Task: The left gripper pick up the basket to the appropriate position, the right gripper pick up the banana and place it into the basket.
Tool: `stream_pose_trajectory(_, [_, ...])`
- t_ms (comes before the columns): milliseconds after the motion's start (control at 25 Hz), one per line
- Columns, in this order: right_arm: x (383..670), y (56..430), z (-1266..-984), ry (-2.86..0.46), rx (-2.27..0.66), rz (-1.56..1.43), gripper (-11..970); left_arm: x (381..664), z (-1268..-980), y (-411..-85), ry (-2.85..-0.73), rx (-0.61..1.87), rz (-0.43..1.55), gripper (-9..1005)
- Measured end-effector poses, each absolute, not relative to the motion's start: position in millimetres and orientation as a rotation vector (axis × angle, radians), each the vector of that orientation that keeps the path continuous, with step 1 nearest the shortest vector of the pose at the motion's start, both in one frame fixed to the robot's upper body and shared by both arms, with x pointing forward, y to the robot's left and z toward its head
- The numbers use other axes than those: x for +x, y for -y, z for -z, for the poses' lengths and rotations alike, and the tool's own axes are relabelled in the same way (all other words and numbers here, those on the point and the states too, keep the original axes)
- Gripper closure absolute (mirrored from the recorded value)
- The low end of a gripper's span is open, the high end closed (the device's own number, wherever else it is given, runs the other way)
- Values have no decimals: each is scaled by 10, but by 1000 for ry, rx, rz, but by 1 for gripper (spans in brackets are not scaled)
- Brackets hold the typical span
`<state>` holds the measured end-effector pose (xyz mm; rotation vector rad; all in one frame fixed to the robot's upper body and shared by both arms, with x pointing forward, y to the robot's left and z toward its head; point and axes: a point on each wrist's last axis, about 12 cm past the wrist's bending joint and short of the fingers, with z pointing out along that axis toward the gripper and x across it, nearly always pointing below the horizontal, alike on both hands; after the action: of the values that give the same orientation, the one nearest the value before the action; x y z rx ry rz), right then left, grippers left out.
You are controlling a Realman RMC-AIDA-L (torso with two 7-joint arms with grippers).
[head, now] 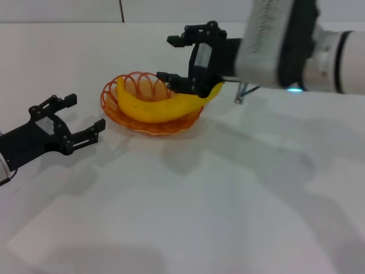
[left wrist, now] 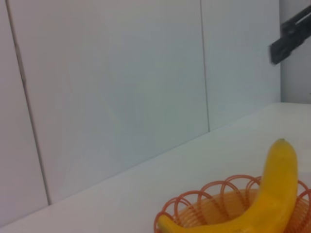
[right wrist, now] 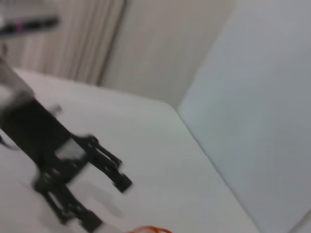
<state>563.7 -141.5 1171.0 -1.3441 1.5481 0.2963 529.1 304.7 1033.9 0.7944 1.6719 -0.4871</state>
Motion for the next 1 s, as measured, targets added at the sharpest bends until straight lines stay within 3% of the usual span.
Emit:
stream_pose_trajectory(240, [5653, 1783, -11648, -1584, -1287, -505, 343, 5294, -10341, -3045, -1671, 795, 487, 105])
stream_pose_trajectory(440, [5731, 2150, -11422, -1674, -1156, -553, 344, 5294, -10344, -3042, -1668, 796, 490, 105])
stream_pose_trajectory(680, [5743, 2329, -11132, -1755, -1110, -563, 343, 5295, -10347, -3041, -1666, 795, 491, 105])
stream_pose_trajectory(1000, [5656, 2568, -10969, -1774, -1077, -597, 344, 5294, -10347, -3043, -1666, 793, 490, 105])
